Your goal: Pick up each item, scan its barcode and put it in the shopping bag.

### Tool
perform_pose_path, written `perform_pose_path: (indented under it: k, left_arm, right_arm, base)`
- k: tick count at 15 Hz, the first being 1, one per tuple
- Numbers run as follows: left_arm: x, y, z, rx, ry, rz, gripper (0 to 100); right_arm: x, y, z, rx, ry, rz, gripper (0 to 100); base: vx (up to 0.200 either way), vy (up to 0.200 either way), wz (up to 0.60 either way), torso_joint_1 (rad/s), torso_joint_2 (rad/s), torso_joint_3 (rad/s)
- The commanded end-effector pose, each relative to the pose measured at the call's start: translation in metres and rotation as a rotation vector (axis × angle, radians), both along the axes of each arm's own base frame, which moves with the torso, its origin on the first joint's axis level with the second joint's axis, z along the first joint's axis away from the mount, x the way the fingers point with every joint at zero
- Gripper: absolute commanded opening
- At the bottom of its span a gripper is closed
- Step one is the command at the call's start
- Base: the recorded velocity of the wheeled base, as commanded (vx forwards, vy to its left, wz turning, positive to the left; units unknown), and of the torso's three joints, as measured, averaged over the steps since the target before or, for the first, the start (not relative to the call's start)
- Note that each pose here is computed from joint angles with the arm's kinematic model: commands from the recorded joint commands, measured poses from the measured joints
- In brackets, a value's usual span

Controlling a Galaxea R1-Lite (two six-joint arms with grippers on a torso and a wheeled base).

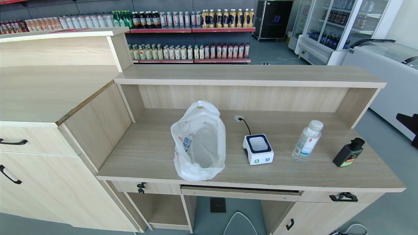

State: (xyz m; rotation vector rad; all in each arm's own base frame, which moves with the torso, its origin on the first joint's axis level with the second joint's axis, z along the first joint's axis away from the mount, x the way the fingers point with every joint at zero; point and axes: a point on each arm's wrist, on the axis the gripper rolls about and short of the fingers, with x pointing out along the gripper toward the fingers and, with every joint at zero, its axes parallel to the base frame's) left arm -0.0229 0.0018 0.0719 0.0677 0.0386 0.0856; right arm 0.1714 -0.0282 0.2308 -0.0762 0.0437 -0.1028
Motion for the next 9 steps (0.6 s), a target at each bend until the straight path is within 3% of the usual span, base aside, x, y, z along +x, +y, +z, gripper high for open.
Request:
perform_pose_path:
  k: [1, 4, 9]
  left_arm:
    - [0.000, 0.000, 0.000, 0.000, 0.000, 0.001, 100]
    - [0.000, 0.000, 0.000, 0.000, 0.000, 0.001, 100]
    - [0.000, 0.000, 0.000, 0.000, 0.000, 0.001, 100]
  right_arm:
    - [0.035, -0.021, -0.027, 0.021, 0.117, -0.033, 100]
    - [0.035, -0.031, -0.057, 0.073, 0.208, 0.019, 100]
    - [0.039, -0.048, -0.084, 0.076, 0.258, 0.008, 100]
  base:
    - [0.000, 0.000, 0.00, 0.000, 0.00, 0.000]
    - [0.000, 0.000, 0.00, 0.000, 0.00, 0.000]
    - [0.000, 0.000, 0.00, 0.000, 0.00, 0.000]
